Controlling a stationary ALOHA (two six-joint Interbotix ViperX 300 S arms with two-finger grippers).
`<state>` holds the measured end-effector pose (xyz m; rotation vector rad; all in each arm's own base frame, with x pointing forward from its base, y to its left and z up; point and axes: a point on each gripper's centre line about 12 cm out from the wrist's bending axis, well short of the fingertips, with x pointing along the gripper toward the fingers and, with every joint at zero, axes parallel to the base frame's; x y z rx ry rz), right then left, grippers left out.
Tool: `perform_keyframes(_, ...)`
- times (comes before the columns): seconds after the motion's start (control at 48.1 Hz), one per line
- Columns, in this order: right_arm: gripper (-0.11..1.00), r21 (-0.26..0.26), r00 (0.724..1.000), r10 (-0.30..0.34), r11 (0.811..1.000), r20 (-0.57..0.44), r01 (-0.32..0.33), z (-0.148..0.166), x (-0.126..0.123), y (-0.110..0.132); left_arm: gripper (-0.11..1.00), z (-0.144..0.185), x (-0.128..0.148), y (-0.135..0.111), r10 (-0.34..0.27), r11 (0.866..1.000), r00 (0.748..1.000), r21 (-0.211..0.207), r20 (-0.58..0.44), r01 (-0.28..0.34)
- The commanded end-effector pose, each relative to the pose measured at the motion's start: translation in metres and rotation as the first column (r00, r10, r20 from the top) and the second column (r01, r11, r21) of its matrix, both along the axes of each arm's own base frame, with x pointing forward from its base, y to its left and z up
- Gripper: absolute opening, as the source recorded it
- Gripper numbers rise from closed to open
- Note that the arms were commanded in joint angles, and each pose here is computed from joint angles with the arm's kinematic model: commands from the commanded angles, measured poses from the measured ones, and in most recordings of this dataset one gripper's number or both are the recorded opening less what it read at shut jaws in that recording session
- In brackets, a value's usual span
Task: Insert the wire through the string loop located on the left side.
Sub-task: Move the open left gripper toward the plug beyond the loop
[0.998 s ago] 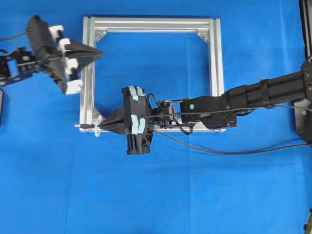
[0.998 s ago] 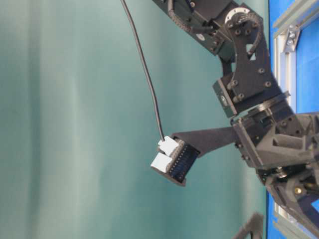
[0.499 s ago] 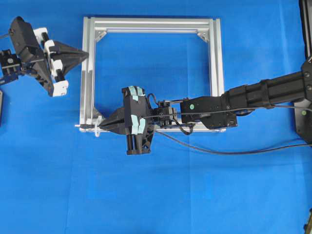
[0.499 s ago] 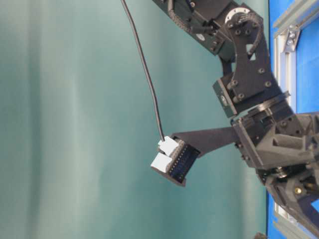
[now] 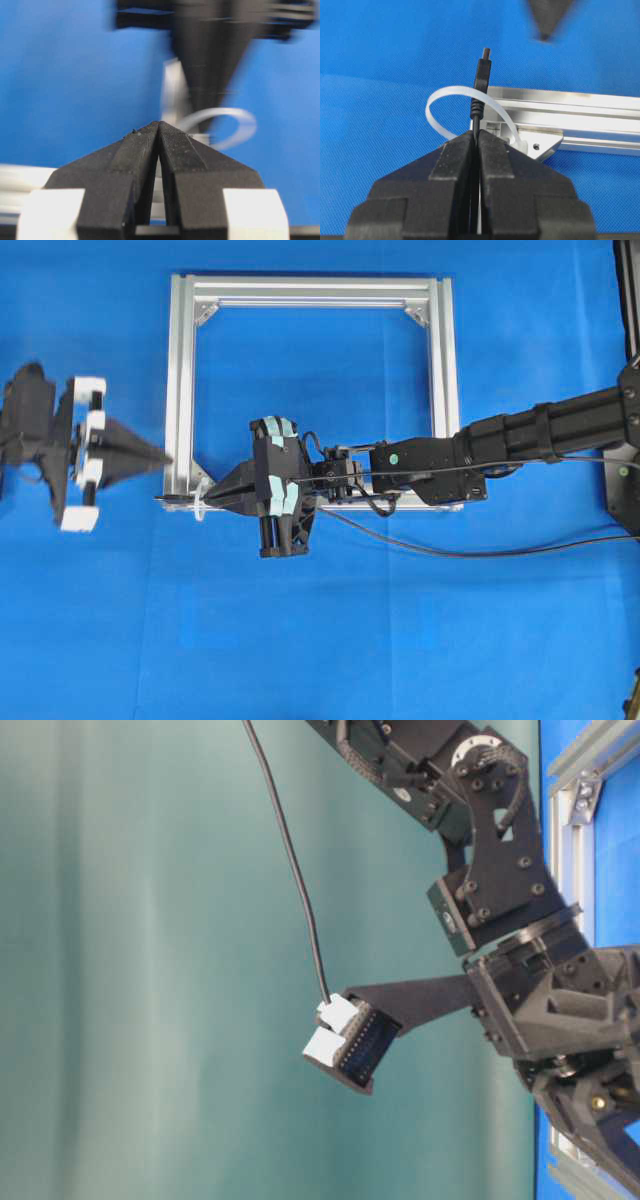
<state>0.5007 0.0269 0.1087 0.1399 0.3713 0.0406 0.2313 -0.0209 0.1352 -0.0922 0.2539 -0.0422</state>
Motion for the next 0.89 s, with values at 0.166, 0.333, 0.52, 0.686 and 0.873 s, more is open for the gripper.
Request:
perform_keyframes(0.166, -0.01, 0.005, 0.999, -0.003, 1.0, 0.047, 0.003, 0.0173, 0.0056, -0.0005, 0.0, 0.0069, 0.0044, -0.0147, -0.069, 0.998, 0.997, 0.014, 0.027, 0.068)
perform_keyframes(0.333, -0.01, 0.005, 0.999, -0.003, 1.0, 0.044, 0.003, 0.0172, 0.0051, -0.0006, 0.0, 0.0061, 0.0024, -0.0144, -0.073, 0.997, 0.997, 0.032, 0.022, 0.073)
perform_keyframes(0.52, -0.01, 0.005, 0.999, -0.003, 1.0, 0.044, 0.003, 0.0172, 0.0051, -0.0006, 0.01, 0.0045, 0.0019, -0.0144, -0.075, 0.997, 0.997, 0.034, 0.007, 0.074)
perform_keyframes(0.686, -0.01, 0.005, 0.999, -0.003, 1.0, 0.046, 0.003, 0.0177, 0.0055, -0.0006, 0.24, 0.0035, 0.0021, -0.0148, -0.074, 0.997, 0.997, 0.024, -0.003, 0.074)
perform_keyframes(0.873, -0.01, 0.005, 0.999, -0.003, 1.0, 0.046, 0.003, 0.0177, 0.0055, -0.0006, 0.79, 0.0018, 0.0038, -0.0154, -0.075, 0.997, 0.997, 0.023, -0.034, 0.076)
